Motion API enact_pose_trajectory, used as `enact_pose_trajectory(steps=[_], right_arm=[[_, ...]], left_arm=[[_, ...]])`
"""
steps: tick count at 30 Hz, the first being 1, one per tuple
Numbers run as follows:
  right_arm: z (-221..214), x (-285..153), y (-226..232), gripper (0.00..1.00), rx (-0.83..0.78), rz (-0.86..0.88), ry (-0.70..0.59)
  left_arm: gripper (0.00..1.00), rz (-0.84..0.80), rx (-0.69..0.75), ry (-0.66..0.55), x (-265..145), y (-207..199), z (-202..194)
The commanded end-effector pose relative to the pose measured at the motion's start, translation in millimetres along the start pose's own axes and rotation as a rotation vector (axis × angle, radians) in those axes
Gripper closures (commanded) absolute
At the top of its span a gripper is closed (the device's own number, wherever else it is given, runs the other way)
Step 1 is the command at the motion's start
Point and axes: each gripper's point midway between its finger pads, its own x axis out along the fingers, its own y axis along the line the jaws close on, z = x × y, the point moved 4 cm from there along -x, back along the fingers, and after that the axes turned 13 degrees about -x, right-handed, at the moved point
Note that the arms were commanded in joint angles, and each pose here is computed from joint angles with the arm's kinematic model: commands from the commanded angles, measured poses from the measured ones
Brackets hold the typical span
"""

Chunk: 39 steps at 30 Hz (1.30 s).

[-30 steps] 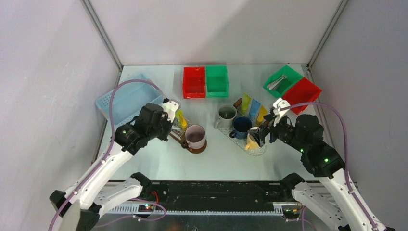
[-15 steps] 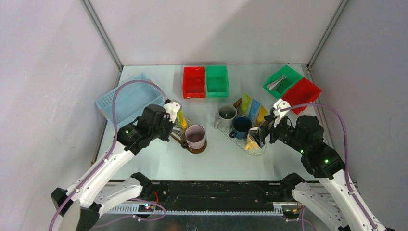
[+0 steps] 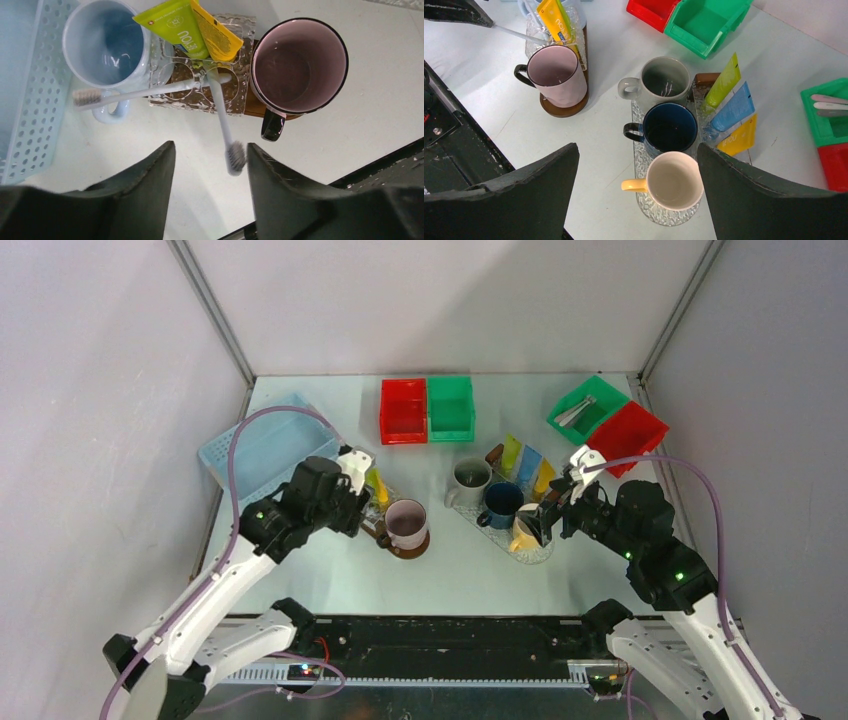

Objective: Prepare toiletry sets of a toothbrush and toothpaste on the tray
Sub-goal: Place the toothbrush in the toothpaste holder.

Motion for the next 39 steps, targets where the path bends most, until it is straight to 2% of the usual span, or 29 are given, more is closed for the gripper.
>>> enact_pose_trajectory(steps=[1,3,5,6,14,20,25,30,34,37,39], right_arm=[[13,-1,-6,0.09,0.005,-0.034,-0.054],[15,-2,-9,0.07,0.020,-0.053,-0.052],[17,-2,-15,0.06,0.041,-0.081,-0.045],[16,0,-20,0.04,0.062,-0.103,-0.031],[16,7,-56,0.01,0.247,-0.230,0.026],[14,12,-67,0.01,0.314,-0.257,0.040],[10,15,-71,0.01,0.330,-0.272,0.056],[3,14,-72,0.02,0.333,-0.288,0.088],[-2,9,-73,0.02,0.331,-0.320,0.117],[-10,2,-72,0.02,0.332,-0.347,0.153],[-13,-4,-71,0.02,0.326,-0.368,0.164]], left_arm=[[0.28,-0.002,-0.023,-0.113,-28,-1,26],[0.13,0.009,-0.029,-0.151,-39,2,32],[0.03,0.026,-0.036,-0.190,-48,5,39],[0.02,0.031,-0.040,-0.209,-52,6,42],[0.00,0.124,-0.091,-0.391,-80,22,68],[0.00,0.155,-0.188,-0.375,-65,34,64],[0.08,0.135,-0.332,-0.350,-40,43,63],[0.18,0.181,-0.456,-0.279,-9,53,64],[0.31,0.248,-0.593,-0.294,3,60,69],[0.46,0.348,-0.735,-0.317,11,70,68],[0.52,0.423,-0.802,-0.308,14,76,65]])
